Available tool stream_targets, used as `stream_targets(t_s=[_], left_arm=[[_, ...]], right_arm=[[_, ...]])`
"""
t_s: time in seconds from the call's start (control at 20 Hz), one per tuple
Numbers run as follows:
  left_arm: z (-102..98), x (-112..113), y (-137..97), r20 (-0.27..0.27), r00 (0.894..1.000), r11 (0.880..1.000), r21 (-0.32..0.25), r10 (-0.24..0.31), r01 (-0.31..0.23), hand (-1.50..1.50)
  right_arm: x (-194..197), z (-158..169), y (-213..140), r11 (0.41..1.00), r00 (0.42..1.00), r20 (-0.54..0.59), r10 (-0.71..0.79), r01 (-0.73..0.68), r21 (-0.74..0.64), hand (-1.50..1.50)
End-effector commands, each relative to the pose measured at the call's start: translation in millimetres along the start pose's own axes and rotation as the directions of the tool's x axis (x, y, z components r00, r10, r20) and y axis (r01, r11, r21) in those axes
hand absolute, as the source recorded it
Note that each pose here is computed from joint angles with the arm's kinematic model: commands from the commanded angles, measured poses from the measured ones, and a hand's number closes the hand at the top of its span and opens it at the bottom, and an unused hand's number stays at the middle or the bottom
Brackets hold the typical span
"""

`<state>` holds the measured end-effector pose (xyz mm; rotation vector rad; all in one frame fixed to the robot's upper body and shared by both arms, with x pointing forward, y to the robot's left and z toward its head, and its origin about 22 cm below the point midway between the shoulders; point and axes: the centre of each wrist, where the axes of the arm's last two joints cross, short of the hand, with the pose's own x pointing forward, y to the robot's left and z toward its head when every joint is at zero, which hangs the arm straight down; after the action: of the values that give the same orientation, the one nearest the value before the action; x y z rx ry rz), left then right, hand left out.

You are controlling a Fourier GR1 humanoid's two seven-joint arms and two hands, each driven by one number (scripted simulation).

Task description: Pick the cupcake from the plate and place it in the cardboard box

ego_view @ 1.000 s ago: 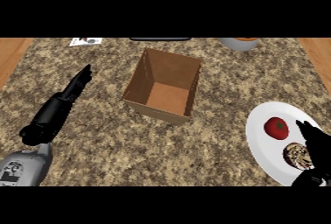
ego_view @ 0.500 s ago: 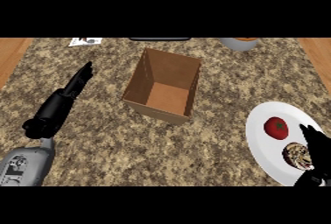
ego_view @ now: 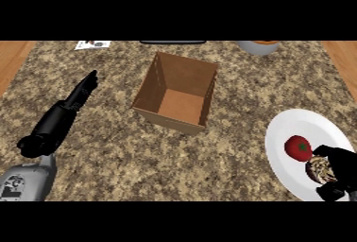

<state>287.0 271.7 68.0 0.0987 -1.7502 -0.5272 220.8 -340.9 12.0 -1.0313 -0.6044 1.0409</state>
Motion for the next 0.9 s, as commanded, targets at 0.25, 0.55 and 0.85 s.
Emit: stream_targets(t_s=[0.25,0.55,0.85], left_arm=[[-14,-11,-24,-0.012,1.0,1.0,0.005,0.006,-0.006,0.0],[-4,-3,-21,0.015,1.0,0.999,-0.035,-0.012,0.013,0.0],[-23,12,-36,0.083,0.996,0.99,-0.143,0.031,-0.019,0.0]], right_arm=[[-1,8,7,0.982,0.991,0.107,0.084,-0.065,-0.178,1.5],[113,33,15,0.97,0.856,0.496,0.148,-0.026,-0.243,1.5],[257,134,7,0.967,0.331,0.922,0.199,0.086,-0.24,1.5]])
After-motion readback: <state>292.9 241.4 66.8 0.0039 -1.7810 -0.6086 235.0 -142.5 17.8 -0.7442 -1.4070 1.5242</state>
